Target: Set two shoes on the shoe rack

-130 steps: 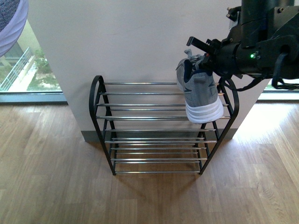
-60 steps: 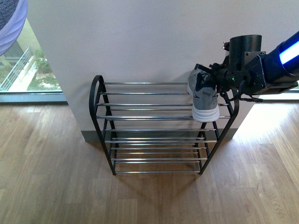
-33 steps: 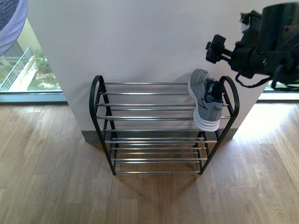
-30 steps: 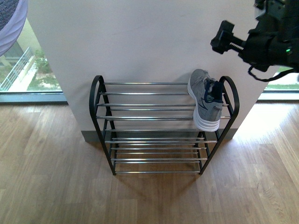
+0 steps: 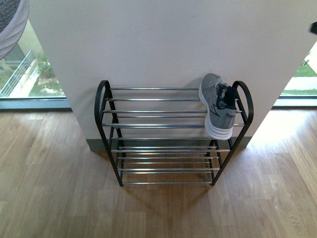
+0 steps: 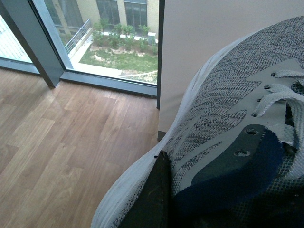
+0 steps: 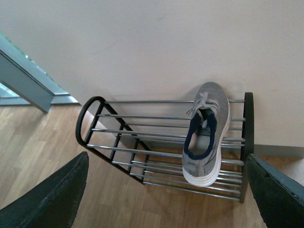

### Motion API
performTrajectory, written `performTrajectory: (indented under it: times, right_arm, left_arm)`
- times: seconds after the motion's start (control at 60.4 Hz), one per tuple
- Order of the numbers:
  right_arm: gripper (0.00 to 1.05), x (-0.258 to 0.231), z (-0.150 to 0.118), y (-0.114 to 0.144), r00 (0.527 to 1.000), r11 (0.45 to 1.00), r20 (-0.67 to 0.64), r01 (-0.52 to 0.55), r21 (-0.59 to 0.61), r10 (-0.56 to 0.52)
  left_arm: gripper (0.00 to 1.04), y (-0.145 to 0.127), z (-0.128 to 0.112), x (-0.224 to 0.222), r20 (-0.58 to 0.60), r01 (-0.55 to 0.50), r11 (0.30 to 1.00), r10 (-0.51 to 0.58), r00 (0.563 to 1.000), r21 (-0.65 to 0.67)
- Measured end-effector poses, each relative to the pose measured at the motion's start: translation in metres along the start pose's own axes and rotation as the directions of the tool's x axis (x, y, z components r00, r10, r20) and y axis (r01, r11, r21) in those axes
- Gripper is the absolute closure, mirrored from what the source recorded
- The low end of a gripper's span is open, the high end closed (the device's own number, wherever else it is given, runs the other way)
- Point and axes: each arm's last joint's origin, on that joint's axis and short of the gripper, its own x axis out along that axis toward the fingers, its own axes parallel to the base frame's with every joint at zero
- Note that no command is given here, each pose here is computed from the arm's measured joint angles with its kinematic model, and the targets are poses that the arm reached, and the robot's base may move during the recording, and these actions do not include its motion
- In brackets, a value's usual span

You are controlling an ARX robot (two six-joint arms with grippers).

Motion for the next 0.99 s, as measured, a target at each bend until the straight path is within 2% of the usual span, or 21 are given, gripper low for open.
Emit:
performTrajectory:
  times: [0.215, 0.43, 0.529, 0.612, 0.993]
  right_arm:
    - [0.09, -0.07, -0.002, -0.005, 0.996, 0.999, 0.079, 0.039, 0.014, -0.04]
    - [0.11, -0.081, -0.003, -0.005, 0.989, 0.997, 0.127, 0.079, -0.019, -0.076]
    - [0.27, -0.084, -0.014, 0.005, 0.944, 0.968, 0.29, 0.207, -0.14, -0.159]
    - [0.39, -0.09, -0.022, 0.017, 0.925, 0.956, 0.347, 0.229, -0.182, -0.156]
    - [0.97, -0.11, -0.052, 0.052, 0.921, 0.948, 0.359, 0.236, -0.211, -0.149]
  left_arm:
    - [1.03, 0.0, 0.0, 0.0, 0.0, 0.0, 1.0, 0.0, 1.0, 0.0]
    - [1.03, 0.0, 0.0, 0.0, 0.0, 0.0, 1.0, 0.0, 1.0, 0.0]
    - [1.03, 0.0, 0.0, 0.0, 0.0, 0.0, 1.0, 0.0, 1.0, 0.0]
    - [1.03, 0.0, 0.0, 0.0, 0.0, -0.001, 1.0, 0.001, 1.0, 0.0]
    - [1.03, 0.0, 0.0, 0.0, 0.0, 0.0, 1.0, 0.0, 1.0, 0.0]
